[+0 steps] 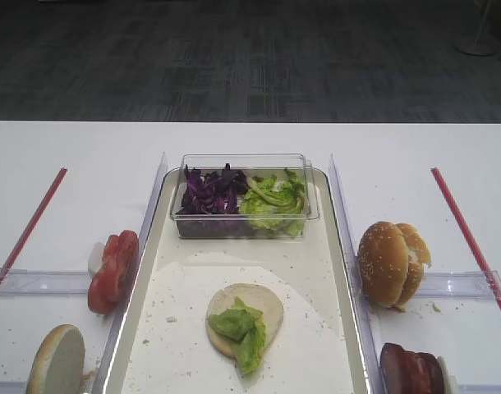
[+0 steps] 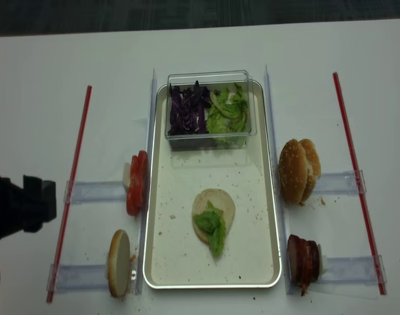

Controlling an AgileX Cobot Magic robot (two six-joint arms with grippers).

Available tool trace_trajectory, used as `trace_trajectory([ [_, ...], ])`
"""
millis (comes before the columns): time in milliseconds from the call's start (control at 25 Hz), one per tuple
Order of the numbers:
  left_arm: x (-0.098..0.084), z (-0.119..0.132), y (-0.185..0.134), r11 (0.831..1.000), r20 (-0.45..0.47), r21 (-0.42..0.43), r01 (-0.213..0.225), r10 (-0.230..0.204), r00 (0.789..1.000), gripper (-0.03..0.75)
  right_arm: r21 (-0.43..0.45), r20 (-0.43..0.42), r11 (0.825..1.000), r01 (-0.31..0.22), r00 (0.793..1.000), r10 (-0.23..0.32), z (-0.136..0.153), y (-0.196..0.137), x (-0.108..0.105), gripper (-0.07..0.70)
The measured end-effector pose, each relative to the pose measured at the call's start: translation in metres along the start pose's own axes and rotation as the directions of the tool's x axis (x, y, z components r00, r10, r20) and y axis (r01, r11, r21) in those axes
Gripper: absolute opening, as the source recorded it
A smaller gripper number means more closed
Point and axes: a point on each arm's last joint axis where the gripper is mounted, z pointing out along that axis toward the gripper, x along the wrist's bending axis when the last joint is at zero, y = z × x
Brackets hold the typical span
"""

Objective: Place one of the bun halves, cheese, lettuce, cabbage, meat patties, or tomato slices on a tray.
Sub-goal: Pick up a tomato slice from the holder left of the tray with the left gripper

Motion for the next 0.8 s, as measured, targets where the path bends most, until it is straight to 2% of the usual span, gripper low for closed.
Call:
trace_trajectory([
  [200, 0.003, 0.035, 0.041, 0.992, 0.013, 0.125, 0.012, -0.014, 1.000, 0.491, 0.000, 0.000, 1.000, 0.000, 1.000, 0.000, 0.000, 0.000, 0.000, 0.694],
  [320, 0.005, 0.059, 0.062, 0.973, 0.021, 0.232, 0.015, -0.020, 1.000, 0.491, 0.000, 0.000, 1.000, 0.000, 1.000, 0.000, 0.000, 0.000, 0.000, 0.694],
  [440, 0.006, 0.083, 0.078, 0.940, 0.030, 0.341, 0.015, -0.027, 0.999, 0.491, 0.000, 0.000, 1.000, 0.000, 1.000, 0.000, 0.000, 0.000, 0.000, 0.694],
  [480, 0.007, 0.091, 0.083, 0.927, 0.032, 0.374, 0.015, -0.029, 0.999, 0.491, 0.000, 0.000, 1.000, 0.000, 1.000, 0.000, 0.000, 0.000, 0.000, 0.694],
  [600, 0.007, 0.112, 0.089, 0.872, 0.042, 0.490, 0.013, -0.038, 0.998, 0.491, 0.000, 0.000, 1.000, 0.000, 1.000, 0.000, 0.000, 0.000, 0.000, 0.694],
  [680, 0.008, 0.126, 0.090, 0.827, 0.047, 0.563, 0.010, -0.044, 0.998, 0.491, 0.000, 0.000, 1.000, 0.000, 1.000, 0.000, 0.000, 0.000, 0.000, 0.694],
  [800, 0.008, 0.140, 0.088, 0.770, 0.054, 0.637, 0.009, -0.057, 0.997, 0.491, 0.000, 0.000, 1.000, 0.000, 1.000, 0.000, 0.000, 0.000, 0.000, 0.694],
])
